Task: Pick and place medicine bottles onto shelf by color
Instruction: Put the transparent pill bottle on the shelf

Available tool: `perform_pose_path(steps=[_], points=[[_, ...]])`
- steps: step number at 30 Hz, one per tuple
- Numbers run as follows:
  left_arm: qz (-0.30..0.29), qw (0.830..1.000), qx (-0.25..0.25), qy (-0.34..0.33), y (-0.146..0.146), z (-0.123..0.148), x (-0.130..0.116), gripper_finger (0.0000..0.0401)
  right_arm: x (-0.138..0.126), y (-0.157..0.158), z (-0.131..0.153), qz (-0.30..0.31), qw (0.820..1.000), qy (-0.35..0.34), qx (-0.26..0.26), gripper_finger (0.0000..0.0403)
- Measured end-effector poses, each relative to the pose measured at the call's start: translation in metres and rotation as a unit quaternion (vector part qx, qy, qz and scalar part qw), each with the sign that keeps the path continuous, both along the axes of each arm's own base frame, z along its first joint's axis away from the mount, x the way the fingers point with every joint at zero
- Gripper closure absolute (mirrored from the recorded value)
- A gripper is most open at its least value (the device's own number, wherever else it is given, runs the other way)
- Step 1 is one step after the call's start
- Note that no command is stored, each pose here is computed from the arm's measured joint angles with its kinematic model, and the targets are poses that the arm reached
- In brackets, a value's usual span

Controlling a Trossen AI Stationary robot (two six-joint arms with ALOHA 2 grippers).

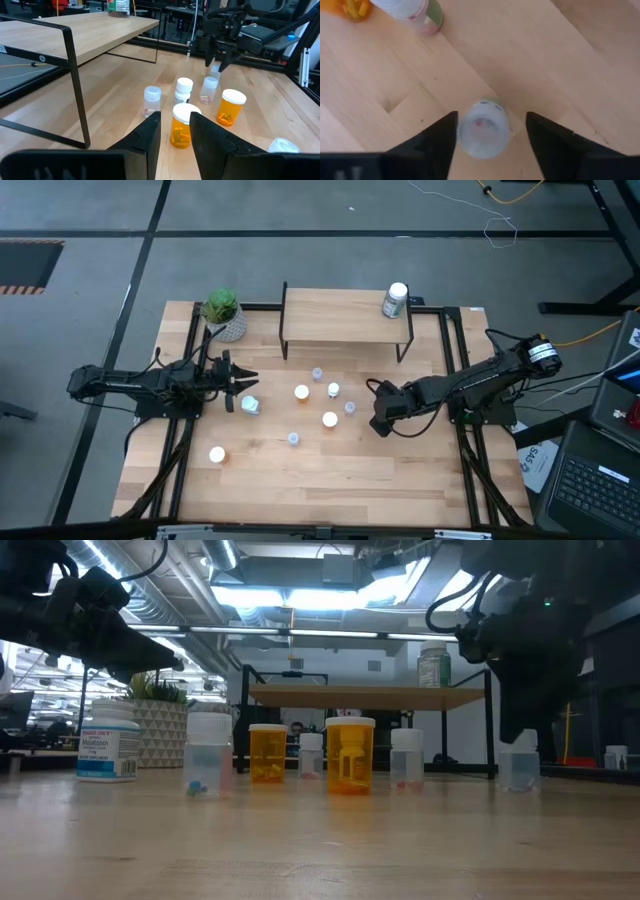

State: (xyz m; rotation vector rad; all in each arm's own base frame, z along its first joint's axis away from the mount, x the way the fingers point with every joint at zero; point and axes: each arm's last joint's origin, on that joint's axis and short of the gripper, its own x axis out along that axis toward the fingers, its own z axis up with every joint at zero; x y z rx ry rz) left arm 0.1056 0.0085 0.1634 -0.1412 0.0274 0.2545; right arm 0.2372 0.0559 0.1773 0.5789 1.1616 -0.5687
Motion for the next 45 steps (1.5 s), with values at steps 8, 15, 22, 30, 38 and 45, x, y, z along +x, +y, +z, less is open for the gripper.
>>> perform_pose_path(steps=[8, 15, 22, 30, 38, 45], points=[[0.000, 1.000, 0.000, 0.000, 0.000, 0.000, 0.000, 0.0303, 0.000, 0.001, 0.000, 0.007, 1.000, 0.002, 0.008, 0.0263], [0.000, 1.000, 0.000, 0.000, 0.000, 0.000, 0.000, 0.0303, 0.007, 0.002, 0.012, 0.035, 0.999, -0.004, 0.007, 0.0263], [0.000, 1.000, 0.000, 0.000, 0.000, 0.000, 0.000, 0.0303, 0.032, -0.008, 0.073, 0.106, 0.992, -0.048, -0.040, 0.0263], [0.000, 1.000, 0.000, 0.000, 0.000, 0.000, 0.000, 0.0303, 0.047, -0.065, 0.167, 0.138, 0.962, -0.091, -0.216, 0.0263], [0.000, 1.000, 0.000, 0.000, 0.000, 0.000, 0.000, 0.0303, 0.016, -0.140, 0.180, 0.041, 0.982, 0.005, -0.185, 0.0263], [0.000, 1.000, 0.000, 0.000, 0.000, 0.000, 0.000, 0.0303, 0.000, -0.173, 0.161, 0.002, 0.991, 0.036, -0.127, 0.0263]])
